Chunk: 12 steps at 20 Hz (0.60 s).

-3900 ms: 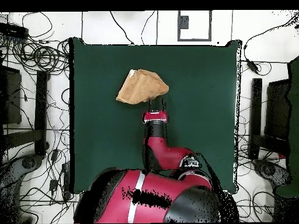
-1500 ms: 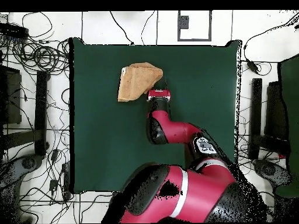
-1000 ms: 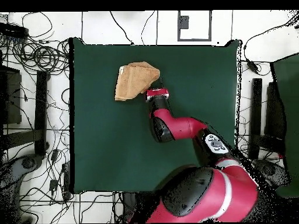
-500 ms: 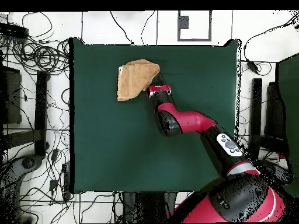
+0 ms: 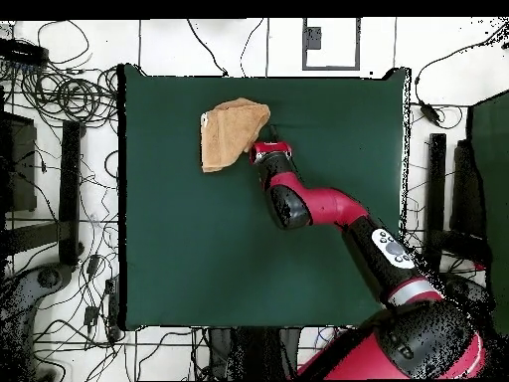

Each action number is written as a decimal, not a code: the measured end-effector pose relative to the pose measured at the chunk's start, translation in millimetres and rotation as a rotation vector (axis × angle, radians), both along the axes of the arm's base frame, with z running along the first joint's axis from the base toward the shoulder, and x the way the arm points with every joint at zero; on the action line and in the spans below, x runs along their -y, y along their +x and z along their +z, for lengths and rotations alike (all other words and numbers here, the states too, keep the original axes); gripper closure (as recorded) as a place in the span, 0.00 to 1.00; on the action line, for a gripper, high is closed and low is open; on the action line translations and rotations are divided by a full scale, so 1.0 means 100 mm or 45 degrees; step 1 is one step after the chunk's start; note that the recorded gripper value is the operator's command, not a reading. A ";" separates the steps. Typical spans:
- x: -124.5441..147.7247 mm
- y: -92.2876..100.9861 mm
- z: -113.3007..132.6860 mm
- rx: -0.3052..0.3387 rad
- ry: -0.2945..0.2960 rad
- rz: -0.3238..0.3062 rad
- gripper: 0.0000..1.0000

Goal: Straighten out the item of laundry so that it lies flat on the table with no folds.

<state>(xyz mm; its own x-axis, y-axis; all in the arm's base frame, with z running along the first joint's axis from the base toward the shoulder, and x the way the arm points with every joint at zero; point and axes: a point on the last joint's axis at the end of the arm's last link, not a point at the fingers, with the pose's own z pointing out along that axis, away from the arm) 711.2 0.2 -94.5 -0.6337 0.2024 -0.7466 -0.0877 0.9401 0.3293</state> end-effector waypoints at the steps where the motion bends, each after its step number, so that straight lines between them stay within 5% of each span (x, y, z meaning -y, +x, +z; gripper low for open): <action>1: 0.00 0.01 0.00 -0.010 0.017 -0.011 0.00; 12: 0.03 0.18 0.09 -0.134 0.241 -0.132 0.00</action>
<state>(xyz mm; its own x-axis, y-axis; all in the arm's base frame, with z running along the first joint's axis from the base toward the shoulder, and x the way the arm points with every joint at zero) 729.0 -2.9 -86.0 -0.6748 0.4003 -0.6199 0.0502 0.8630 0.5027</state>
